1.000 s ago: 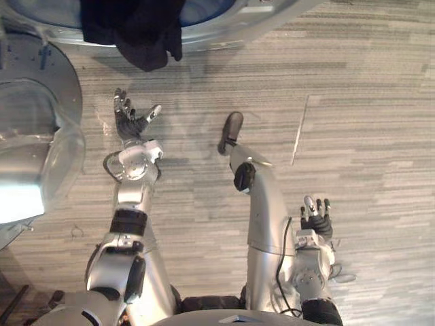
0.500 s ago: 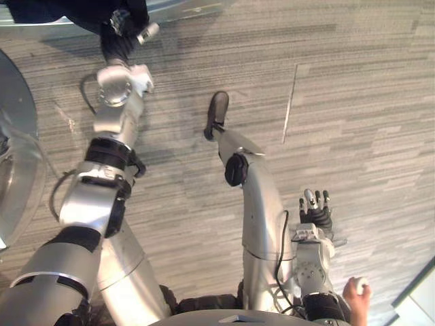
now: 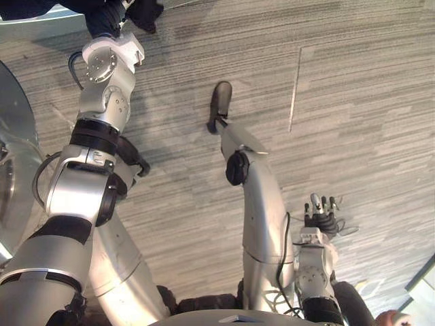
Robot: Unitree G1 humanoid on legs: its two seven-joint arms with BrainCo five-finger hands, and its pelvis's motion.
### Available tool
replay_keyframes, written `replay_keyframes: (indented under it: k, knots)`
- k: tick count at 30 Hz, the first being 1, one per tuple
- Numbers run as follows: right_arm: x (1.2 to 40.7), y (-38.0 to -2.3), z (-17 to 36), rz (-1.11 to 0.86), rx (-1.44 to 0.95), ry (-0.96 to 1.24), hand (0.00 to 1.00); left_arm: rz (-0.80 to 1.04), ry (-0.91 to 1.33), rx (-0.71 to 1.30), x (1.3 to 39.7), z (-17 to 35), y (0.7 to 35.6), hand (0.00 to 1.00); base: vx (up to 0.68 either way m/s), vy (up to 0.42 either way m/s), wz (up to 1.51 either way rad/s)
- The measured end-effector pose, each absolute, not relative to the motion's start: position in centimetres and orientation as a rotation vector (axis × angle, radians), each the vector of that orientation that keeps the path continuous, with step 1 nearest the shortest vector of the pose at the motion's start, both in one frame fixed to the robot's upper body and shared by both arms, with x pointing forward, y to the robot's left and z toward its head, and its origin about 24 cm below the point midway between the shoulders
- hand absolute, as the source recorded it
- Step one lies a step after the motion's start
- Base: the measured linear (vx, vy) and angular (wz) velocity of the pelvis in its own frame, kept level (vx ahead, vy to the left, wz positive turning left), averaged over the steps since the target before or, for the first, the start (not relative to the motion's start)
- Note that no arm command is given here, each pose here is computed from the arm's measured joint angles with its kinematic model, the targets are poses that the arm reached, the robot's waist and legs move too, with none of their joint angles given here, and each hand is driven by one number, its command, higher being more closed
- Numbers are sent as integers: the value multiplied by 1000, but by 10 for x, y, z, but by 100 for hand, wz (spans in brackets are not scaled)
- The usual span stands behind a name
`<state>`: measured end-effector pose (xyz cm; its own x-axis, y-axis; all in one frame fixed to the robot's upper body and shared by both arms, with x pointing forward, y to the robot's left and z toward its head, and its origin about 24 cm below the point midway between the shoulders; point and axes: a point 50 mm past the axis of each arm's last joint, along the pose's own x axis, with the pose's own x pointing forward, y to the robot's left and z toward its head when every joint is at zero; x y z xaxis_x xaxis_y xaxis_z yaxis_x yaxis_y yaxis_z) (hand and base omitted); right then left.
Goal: Pick up the laundry basket with both hands and put the clothes into the washing machine.
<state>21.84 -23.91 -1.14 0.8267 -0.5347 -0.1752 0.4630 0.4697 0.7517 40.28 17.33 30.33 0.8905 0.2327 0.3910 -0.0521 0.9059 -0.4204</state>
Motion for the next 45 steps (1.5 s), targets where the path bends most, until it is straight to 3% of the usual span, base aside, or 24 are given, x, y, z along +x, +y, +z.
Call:
replay_keyframes:
  k: [2, 6, 8, 13, 16, 19, 23, 29, 33, 38, 39, 42, 45]
  knots:
    - [219, -237, -10, -607, 901, -96, 0, 122, -433, -478, 400, 288, 169, 100, -82, -6, 17]
    - [220, -228, -11, -597, 928, -89, 0, 48, -672, -715, 362, 283, 160, 100, -117, -48, 29]
    - [222, -222, -12, -584, 936, -75, 0, 73, -683, -794, 354, 267, 163, 100, -134, -109, 33]
    - [217, -224, -15, -599, 930, -68, 0, 194, -605, -844, 324, 199, 184, 100, -55, -130, 20]
    - [218, -226, -12, -585, 921, -80, 0, 208, -636, -872, 314, 199, 189, 100, -25, -143, -6]
    - [217, -225, -12, -583, 919, -78, 0, 174, -723, -832, 316, 226, 196, 100, -24, -123, -12]
    - [215, -227, -8, -559, 907, -100, 0, 56, -999, -672, 312, 329, 207, 100, -27, -42, -16]
    - [215, -225, -12, -548, 907, -84, 0, 40, -1066, -448, 324, 435, 205, 100, -29, 28, -22]
    - [213, -226, -17, -571, 912, -70, 0, -3, -1094, -373, 318, 472, 191, 100, -12, 35, -30]
    - [208, -237, -17, -625, 920, -94, 0, 13, -1172, -369, 295, 506, 200, 100, -65, 4, -41]
    - [207, -238, -17, -634, 921, -98, 0, 1, -1192, -375, 287, 515, 199, 0, -77, -9, -37]
    - [205, -244, -17, -674, 923, -104, 0, -94, -1270, -505, 261, 538, 191, 0, -56, -11, -24]
    - [202, -250, -16, -706, 922, -118, 0, -114, -1381, -503, 236, 543, 178, 0, -36, -11, -16]
